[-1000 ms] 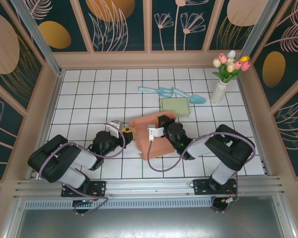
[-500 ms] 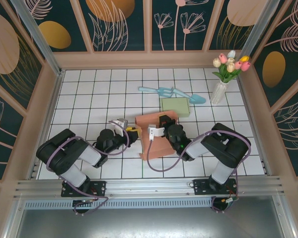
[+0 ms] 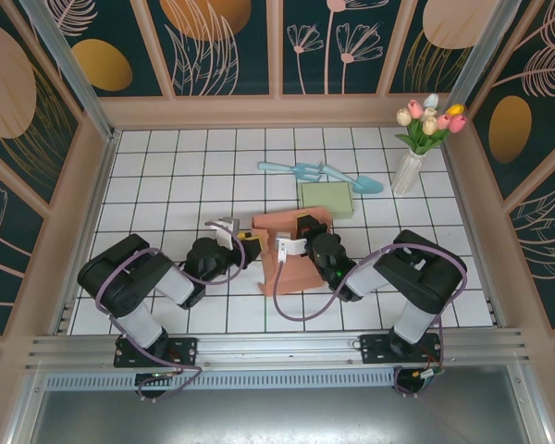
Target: Fold the paper box
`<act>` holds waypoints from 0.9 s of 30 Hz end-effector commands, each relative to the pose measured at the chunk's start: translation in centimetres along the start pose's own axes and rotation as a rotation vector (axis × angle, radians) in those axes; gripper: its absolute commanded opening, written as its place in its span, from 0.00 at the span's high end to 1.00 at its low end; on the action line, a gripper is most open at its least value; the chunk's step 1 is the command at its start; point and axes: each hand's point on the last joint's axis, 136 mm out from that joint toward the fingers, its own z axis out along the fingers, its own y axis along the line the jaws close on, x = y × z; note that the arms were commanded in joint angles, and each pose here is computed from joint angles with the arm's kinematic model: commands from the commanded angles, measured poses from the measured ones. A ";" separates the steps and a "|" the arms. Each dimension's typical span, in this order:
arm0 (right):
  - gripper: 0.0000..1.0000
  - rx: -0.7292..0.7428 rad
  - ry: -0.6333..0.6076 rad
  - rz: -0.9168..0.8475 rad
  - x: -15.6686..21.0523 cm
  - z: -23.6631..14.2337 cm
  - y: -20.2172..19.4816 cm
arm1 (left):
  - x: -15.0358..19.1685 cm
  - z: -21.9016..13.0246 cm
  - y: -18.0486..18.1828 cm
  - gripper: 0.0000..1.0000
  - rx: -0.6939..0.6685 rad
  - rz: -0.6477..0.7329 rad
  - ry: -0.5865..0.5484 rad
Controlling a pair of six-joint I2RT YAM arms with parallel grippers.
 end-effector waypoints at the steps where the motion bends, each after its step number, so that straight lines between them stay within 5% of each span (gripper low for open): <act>1: 1.00 -0.056 -0.074 -0.016 -1.8 -0.4 1.8 | -0.6 0.9 0.6 0.53 -0.030 -0.033 -0.035; 27: 1.00 -0.116 -0.085 -0.004 -2.9 -0.3 3.2 | -1.3 3.2 2.0 0.57 -0.210 0.018 -0.123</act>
